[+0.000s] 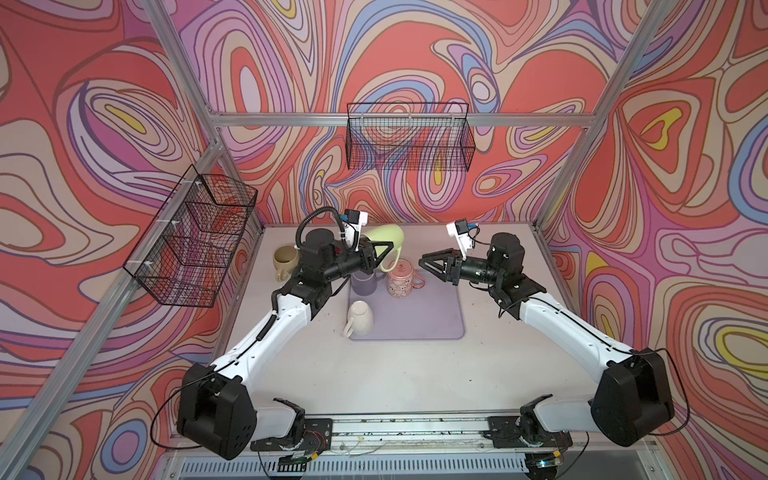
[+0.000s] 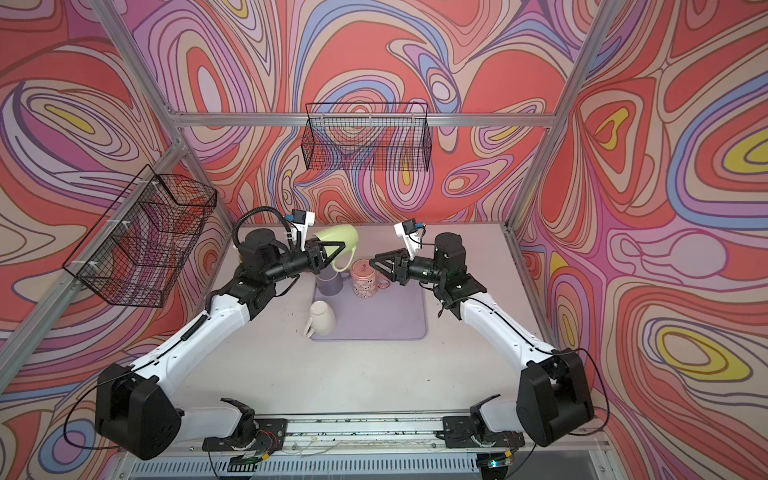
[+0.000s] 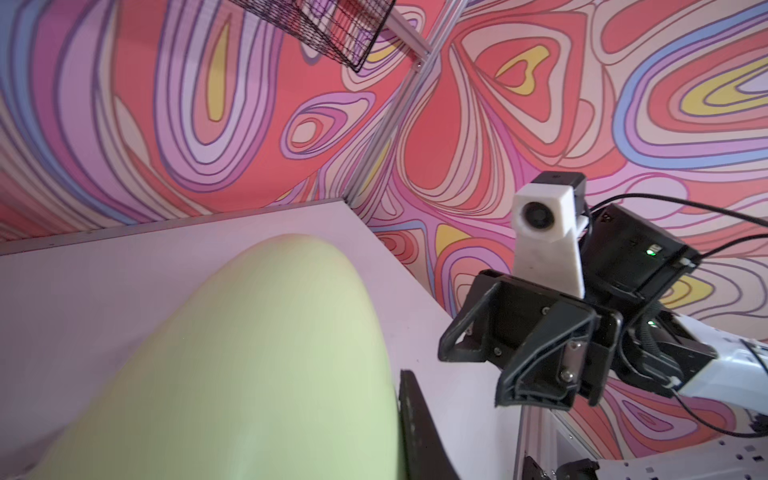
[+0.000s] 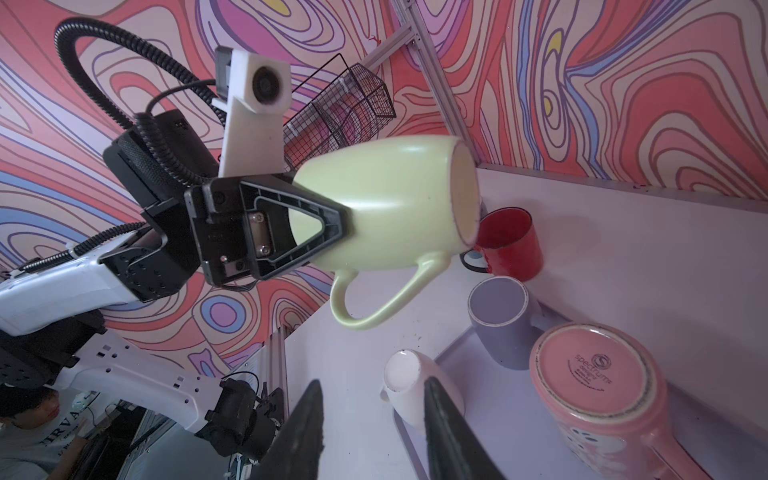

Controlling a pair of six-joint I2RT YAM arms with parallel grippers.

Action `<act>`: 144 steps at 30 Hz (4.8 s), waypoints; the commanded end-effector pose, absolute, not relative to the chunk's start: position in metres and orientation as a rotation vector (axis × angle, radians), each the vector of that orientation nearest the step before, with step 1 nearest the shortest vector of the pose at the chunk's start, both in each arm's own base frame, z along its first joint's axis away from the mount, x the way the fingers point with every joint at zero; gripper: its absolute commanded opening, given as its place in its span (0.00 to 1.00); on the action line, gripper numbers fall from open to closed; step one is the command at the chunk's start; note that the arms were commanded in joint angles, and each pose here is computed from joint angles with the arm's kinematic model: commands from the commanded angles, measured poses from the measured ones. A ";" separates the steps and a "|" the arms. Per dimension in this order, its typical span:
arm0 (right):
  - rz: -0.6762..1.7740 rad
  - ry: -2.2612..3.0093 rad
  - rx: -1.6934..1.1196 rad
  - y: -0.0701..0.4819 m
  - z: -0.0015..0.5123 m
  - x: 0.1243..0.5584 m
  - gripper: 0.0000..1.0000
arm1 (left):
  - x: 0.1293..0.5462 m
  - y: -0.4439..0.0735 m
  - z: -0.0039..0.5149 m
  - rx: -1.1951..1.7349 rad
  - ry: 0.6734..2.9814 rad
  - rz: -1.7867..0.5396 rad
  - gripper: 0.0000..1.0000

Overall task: Turn the mug right side up
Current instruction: 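Rotate the green mug upright with the left gripper and lower it beside the cream mug, then release the green mug and move the left gripper over the white mug, then lower the left gripper onto the upside-down white mug and grasp it, then lift the white mug off the tray with the left gripper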

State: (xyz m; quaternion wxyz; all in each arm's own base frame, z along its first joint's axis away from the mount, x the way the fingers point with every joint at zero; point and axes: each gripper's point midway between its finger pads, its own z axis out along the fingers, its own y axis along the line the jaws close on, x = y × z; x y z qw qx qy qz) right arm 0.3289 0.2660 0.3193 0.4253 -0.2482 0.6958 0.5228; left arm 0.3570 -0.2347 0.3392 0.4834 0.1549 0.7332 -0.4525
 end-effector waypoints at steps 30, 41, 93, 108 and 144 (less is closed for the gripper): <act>0.794 1.981 -0.311 0.202 0.266 0.388 0.39 | 0.379 -0.026 0.127 0.135 2.787 -0.004 0.00; 0.836 1.992 -0.284 0.203 0.259 0.383 0.38 | 0.419 -0.023 0.095 0.166 2.870 0.008 0.00; 0.699 2.012 -0.375 0.202 0.279 0.410 0.39 | 0.307 -0.114 0.208 0.313 2.391 -0.369 0.37; 0.723 2.051 -0.385 0.206 0.265 0.411 0.39 | 0.278 -0.128 0.117 0.109 2.533 -0.359 0.35; 0.717 2.060 -0.365 0.201 0.253 0.410 0.38 | 0.293 -0.168 0.053 0.297 2.576 -0.275 0.38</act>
